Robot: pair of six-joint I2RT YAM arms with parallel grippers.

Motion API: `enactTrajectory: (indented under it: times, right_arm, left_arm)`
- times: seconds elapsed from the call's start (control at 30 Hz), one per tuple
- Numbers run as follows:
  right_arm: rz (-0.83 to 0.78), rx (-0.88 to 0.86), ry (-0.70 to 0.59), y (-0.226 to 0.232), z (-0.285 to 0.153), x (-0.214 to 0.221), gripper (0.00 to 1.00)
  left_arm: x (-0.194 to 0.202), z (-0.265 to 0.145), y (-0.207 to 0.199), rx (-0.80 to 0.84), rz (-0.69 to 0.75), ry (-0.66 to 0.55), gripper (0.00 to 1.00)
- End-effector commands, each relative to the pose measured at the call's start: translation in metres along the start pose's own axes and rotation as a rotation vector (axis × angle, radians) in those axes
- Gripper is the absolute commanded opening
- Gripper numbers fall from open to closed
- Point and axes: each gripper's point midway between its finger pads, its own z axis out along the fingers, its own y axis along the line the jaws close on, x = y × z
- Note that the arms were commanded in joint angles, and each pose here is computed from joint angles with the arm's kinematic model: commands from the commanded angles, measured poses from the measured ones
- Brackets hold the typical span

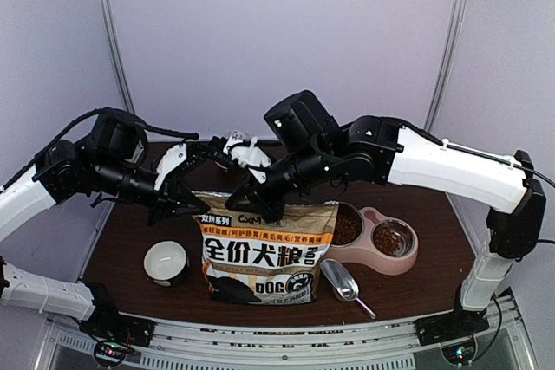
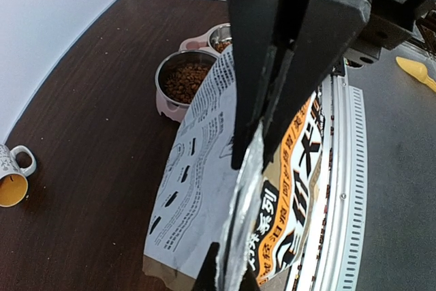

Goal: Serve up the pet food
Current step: Press the seal on the pet food bag.

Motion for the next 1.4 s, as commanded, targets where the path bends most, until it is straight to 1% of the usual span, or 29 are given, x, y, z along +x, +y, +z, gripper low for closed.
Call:
enactTrajectory:
  times: [0.0,0.3,0.43,0.47,0.57,0.6,0.7,0.83,0.87,0.97,1.0,1.07,1.13,1.37]
  right_arm:
    - [0.025,0.057,-0.048,-0.008,-0.020,-0.013,0.00]
    - [0.087,0.033,-0.107,0.019,-0.059,-0.016,0.00]
    - [0.133,0.071,-0.154,0.015,-0.076,-0.014,0.00]
    - [0.140,0.082,-0.159,0.014,-0.077,-0.011,0.00]
    - [0.157,0.100,-0.161,0.010,-0.073,-0.006,0.00]
    - [0.160,0.102,-0.162,0.010,-0.072,-0.007,0.00]
    - [0.155,0.104,-0.160,0.008,-0.068,-0.008,0.00]
    - [0.146,0.097,-0.154,0.008,-0.063,-0.010,0.00]
    - [0.144,0.096,-0.152,0.008,-0.061,-0.010,0.00]
    - [0.141,0.092,-0.150,0.006,-0.055,-0.011,0.00]
    - [0.140,0.089,-0.148,0.007,-0.052,-0.012,0.03]
    - [0.136,0.083,-0.140,0.006,-0.046,-0.013,0.14]
    - [0.129,0.081,-0.133,0.005,-0.040,-0.014,0.20]
    - [0.099,0.065,-0.102,0.005,-0.026,-0.018,0.29]
  left_arm:
    - [-0.029,-0.009,-0.003,0.015,0.025,-0.136,0.00]
    - [-0.050,-0.012,-0.025,0.158,0.039,-0.186,0.00]
    - [-0.053,-0.011,-0.026,0.165,0.051,-0.192,0.00]
    - [-0.051,-0.009,-0.025,0.159,0.050,-0.190,0.02]
    - [-0.046,-0.001,-0.024,0.169,0.042,-0.183,0.17]
    - [-0.044,0.002,-0.024,0.181,0.035,-0.177,0.17]
    - [-0.037,0.008,-0.024,0.188,0.022,-0.157,0.16]
    - [-0.034,0.009,-0.023,0.176,0.020,-0.166,0.15]
    - [-0.034,0.008,-0.023,0.177,0.020,-0.171,0.13]
    - [-0.034,0.011,-0.023,0.186,0.019,-0.172,0.00]
    - [-0.034,0.012,-0.022,0.183,0.018,-0.169,0.00]
    - [-0.034,0.012,-0.022,0.184,0.021,-0.170,0.00]
    - [-0.034,0.012,-0.022,0.181,0.025,-0.174,0.00]
    - [-0.033,0.010,-0.022,0.174,0.025,-0.173,0.00]
